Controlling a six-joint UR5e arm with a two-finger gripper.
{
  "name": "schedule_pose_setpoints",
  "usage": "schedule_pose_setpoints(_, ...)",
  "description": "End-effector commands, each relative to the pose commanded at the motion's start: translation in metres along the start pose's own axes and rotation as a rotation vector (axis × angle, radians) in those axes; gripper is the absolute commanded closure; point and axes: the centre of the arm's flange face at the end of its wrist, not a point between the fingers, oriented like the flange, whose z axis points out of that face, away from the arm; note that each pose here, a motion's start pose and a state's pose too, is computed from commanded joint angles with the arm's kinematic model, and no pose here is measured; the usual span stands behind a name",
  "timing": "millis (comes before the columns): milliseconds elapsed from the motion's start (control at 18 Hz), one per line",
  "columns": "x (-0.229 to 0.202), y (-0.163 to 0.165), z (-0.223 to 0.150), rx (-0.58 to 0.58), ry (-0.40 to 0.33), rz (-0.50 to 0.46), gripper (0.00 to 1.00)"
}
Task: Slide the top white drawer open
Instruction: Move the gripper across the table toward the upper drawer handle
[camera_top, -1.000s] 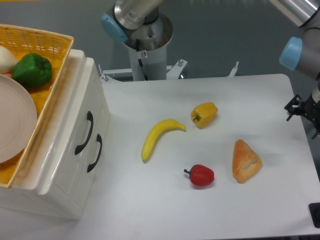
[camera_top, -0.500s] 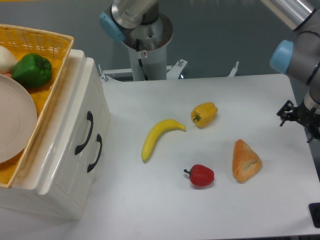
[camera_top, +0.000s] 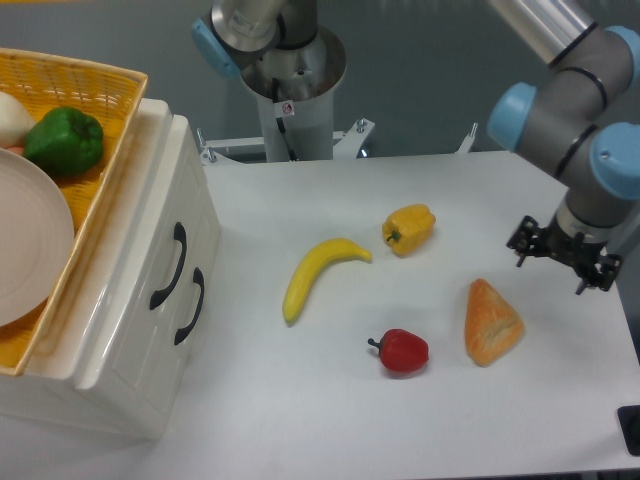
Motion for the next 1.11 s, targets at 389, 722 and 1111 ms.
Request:
schedule_pose_setpoints(389,0.070,-0.033,-0.030,0.048,0.010,-0.176,0.00)
schedule_pose_setpoints(722,0.111,-0.067,-0.049,0.089,0.052,-0.292,0.00)
schedule_pose_setpoints(1111,0.166,-0.103,-0.054,0.023,0.145,-0.298,0.00)
